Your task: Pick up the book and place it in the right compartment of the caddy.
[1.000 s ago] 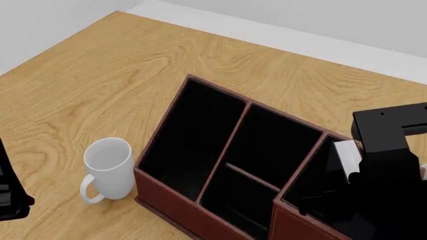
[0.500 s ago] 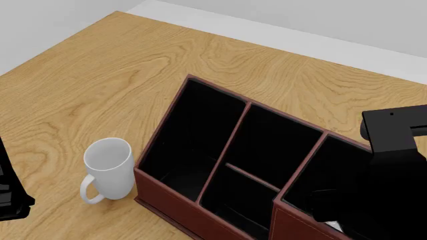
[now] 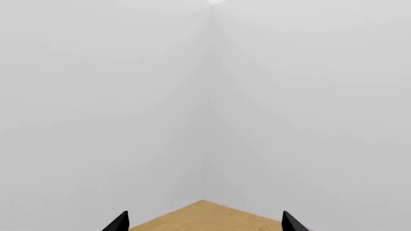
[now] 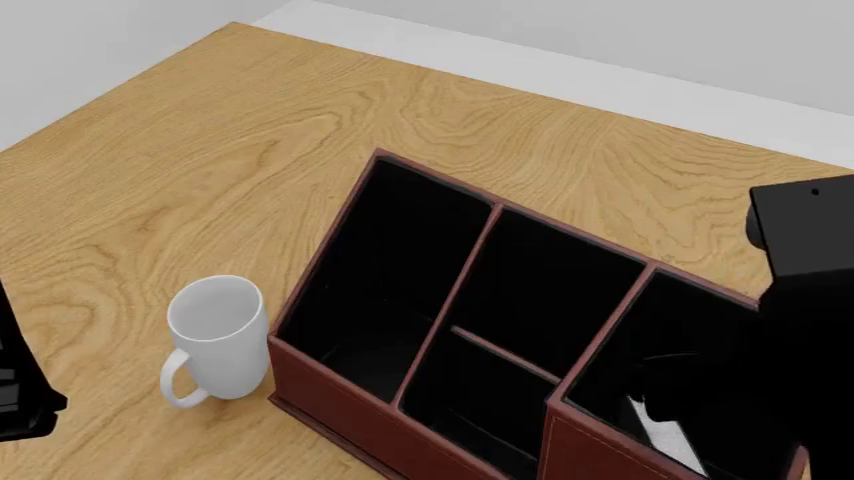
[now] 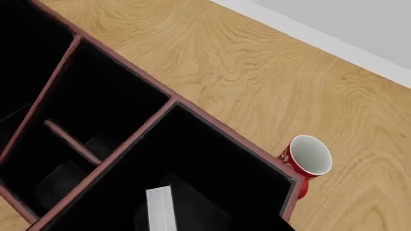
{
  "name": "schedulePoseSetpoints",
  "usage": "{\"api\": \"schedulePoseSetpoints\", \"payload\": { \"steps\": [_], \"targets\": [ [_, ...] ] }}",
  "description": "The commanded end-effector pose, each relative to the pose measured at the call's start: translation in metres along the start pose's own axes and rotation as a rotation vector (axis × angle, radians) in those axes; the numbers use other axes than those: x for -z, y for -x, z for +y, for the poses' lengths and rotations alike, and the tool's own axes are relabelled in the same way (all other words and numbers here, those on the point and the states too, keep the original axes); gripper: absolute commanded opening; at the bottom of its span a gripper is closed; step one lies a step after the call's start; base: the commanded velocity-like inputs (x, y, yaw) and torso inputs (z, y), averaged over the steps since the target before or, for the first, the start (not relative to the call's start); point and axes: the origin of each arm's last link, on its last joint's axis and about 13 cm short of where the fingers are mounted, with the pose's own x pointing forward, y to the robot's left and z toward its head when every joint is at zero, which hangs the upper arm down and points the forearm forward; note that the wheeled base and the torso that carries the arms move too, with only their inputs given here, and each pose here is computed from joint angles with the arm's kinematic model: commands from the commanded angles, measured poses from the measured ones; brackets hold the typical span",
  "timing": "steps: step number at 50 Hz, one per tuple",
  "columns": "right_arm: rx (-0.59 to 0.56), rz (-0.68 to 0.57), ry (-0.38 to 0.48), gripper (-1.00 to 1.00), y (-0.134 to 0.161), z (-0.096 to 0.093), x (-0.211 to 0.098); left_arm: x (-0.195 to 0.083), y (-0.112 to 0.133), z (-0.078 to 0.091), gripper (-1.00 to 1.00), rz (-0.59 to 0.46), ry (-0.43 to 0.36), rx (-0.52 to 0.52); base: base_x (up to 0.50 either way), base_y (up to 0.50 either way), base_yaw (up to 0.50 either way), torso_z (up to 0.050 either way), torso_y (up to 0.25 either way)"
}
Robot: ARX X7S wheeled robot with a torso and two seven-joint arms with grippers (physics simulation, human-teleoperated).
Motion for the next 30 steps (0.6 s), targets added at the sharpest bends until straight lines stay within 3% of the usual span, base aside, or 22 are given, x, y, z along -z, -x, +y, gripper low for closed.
{"api": "schedulePoseSetpoints", "payload": {
  "steps": [1, 21, 30],
  "targets": [
    [0.038, -0.048, 0.027, 1.0, 0.023, -0.002, -0.014, -0.002, 0.0, 0.001, 1.0, -0.004, 0.007, -0.002, 0.0, 0.0, 0.0, 0.0, 0.0],
    [0.075, -0.186, 0.051, 1.0, 0.049, -0.001, -0.031, -0.004, 0.0, 0.003, 1.0, -0.011, 0.016, -0.012, 0.0, 0.0, 0.0, 0.0, 0.0],
    [0.058, -0.304, 0.049, 1.0, 0.054, 0.001, -0.029, -0.004, 0.0, 0.003, 1.0, -0.011, 0.016, -0.013, 0.0, 0.0, 0.0, 0.0, 0.0]
  ]
}}
